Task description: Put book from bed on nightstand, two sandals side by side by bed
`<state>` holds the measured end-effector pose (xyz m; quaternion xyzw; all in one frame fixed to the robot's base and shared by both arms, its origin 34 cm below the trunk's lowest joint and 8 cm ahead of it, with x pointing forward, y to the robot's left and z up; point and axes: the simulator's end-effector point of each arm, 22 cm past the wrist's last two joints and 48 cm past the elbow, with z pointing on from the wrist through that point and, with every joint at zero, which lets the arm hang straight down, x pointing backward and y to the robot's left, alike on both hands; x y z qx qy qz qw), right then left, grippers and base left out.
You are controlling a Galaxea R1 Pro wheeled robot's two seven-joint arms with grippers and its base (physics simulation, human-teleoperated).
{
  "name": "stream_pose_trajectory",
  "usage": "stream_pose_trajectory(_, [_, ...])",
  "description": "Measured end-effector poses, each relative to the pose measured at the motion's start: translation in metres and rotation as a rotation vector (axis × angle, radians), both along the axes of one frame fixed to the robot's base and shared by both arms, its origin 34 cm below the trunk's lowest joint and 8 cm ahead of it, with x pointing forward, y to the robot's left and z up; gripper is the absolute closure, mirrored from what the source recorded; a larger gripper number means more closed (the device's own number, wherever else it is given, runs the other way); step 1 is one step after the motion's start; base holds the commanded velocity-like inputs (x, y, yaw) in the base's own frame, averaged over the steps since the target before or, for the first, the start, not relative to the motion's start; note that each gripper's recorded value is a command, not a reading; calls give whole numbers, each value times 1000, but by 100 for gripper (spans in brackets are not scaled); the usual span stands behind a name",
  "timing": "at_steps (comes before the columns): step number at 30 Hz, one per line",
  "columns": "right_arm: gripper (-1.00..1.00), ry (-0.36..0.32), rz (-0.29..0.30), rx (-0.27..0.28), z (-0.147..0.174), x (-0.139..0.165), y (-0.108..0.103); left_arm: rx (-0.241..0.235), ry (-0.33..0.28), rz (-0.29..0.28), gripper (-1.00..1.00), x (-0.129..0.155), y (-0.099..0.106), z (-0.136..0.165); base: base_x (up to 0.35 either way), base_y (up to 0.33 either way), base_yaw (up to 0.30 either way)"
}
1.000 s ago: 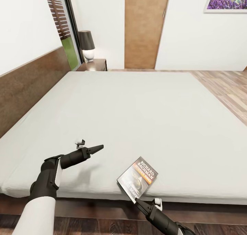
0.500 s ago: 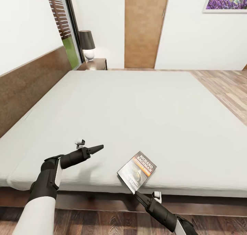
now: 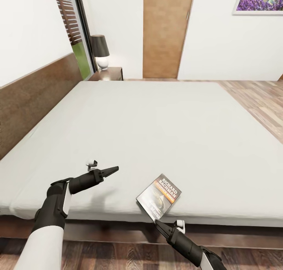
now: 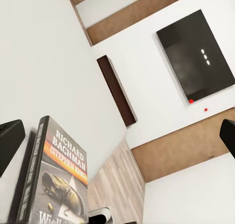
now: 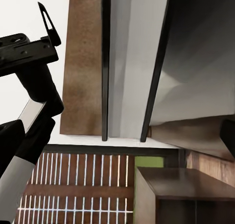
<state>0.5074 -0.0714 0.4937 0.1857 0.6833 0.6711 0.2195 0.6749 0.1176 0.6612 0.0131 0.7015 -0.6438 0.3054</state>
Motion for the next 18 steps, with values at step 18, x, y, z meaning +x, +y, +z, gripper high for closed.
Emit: stream_pose_trajectory(18, [-100,13,4,6,-2,-9,1,0,0,0,-100,0,0,0,44,5,0])
